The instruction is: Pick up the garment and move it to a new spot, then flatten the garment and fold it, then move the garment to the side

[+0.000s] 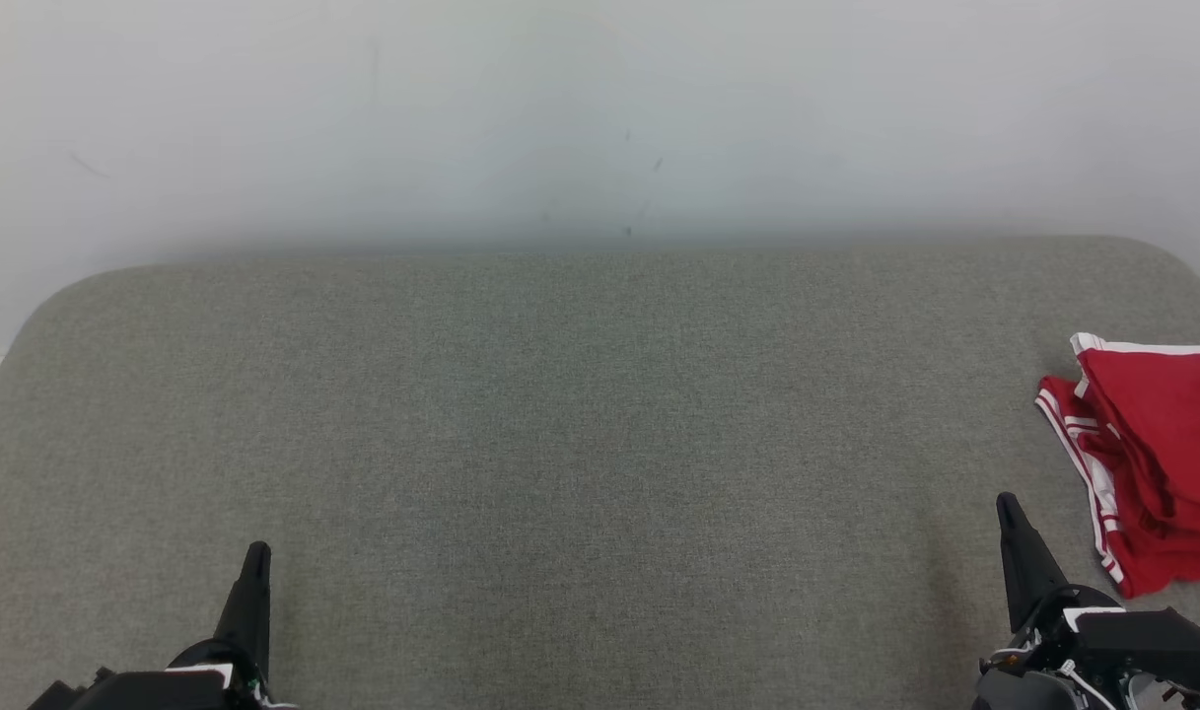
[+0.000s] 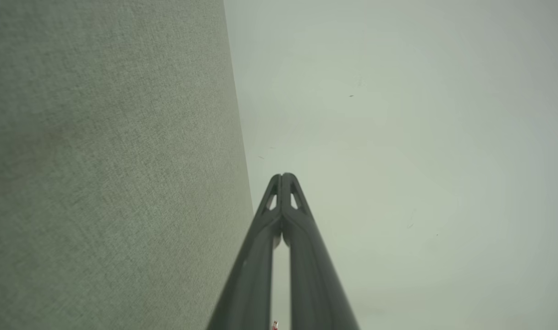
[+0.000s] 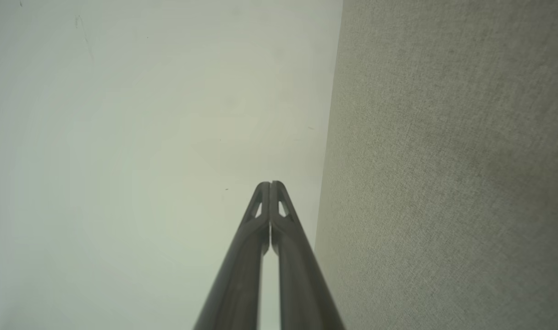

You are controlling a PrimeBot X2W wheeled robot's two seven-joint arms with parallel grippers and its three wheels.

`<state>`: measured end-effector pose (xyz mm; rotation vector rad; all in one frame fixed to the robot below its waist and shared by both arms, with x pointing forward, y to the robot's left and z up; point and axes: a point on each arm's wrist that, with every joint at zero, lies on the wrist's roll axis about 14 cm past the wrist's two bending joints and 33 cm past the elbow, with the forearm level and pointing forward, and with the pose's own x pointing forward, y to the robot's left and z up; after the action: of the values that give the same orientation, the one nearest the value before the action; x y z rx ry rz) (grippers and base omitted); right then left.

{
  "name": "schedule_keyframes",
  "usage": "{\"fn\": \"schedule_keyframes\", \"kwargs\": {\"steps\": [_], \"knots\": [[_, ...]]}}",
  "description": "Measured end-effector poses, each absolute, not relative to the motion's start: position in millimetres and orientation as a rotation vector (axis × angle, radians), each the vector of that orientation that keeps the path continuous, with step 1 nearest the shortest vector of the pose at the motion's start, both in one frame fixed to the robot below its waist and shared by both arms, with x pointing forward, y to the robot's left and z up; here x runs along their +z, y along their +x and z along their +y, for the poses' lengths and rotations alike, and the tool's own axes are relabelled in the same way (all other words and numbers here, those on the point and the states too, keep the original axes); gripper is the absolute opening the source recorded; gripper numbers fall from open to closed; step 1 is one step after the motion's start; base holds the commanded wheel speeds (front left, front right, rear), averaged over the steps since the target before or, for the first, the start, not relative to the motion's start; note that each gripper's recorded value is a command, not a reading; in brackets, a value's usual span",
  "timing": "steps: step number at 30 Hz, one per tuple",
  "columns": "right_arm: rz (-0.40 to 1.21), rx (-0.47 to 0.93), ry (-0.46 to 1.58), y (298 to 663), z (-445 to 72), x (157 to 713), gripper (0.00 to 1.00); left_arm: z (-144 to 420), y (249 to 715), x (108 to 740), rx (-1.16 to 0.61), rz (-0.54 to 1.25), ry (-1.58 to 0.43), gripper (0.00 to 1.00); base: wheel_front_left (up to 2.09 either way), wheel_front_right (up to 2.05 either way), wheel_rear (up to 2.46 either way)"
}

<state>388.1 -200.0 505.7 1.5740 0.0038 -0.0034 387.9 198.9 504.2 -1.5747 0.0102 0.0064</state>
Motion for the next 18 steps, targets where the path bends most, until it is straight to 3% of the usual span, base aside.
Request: {"fn": "schedule_keyframes", "kwargs": {"steps": [18], "knots": [[0.004, -0.003, 1.574, 388.2, -200.0, 505.6, 0.00, 198.9, 388.0, 504.2, 0.006, 0.010, -1.575, 0.00, 0.00, 0.00, 0.00]]}}
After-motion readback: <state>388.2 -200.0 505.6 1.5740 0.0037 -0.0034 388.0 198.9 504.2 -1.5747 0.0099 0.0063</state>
